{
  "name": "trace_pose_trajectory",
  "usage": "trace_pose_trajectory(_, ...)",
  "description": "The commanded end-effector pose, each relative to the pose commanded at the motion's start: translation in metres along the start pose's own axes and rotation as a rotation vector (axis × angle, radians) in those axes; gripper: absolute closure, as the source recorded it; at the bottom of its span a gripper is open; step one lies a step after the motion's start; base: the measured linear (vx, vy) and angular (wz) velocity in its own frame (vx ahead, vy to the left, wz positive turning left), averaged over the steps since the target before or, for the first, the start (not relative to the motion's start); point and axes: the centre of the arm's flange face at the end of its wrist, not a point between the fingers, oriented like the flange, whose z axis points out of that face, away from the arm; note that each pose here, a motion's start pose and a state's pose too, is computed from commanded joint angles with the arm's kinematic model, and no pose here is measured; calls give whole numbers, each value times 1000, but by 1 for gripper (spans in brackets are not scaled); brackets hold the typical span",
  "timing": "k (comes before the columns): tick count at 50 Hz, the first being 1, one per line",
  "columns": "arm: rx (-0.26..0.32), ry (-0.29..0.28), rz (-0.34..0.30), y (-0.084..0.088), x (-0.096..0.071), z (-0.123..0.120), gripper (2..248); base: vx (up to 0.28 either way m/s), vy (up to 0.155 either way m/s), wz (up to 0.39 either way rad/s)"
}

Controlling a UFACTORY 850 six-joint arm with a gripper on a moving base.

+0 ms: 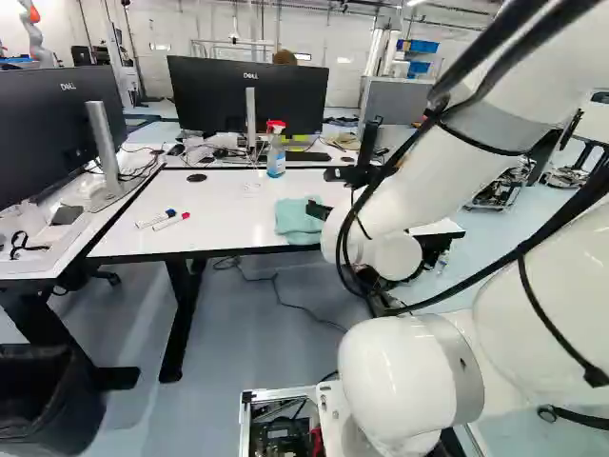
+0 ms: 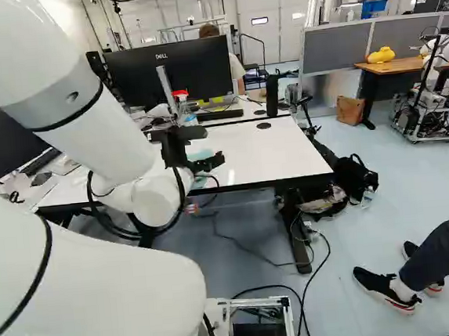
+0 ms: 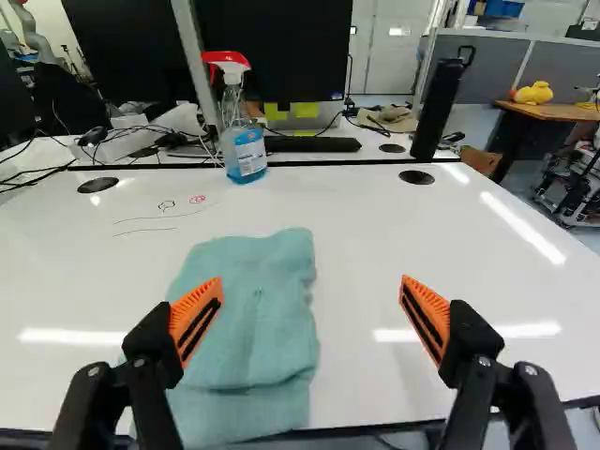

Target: Clean the table with the green towel

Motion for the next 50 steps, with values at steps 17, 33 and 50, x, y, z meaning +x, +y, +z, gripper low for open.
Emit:
trace_pose_trajectory(17,22,36,-6,-7,27,23,3,0,0,0)
trace_pose_trajectory(33,70,45,-19,-25,41,43,3,0,0,0)
trace_pose_trajectory(50,121,3,-36,-46,46,65,3,0,0,0)
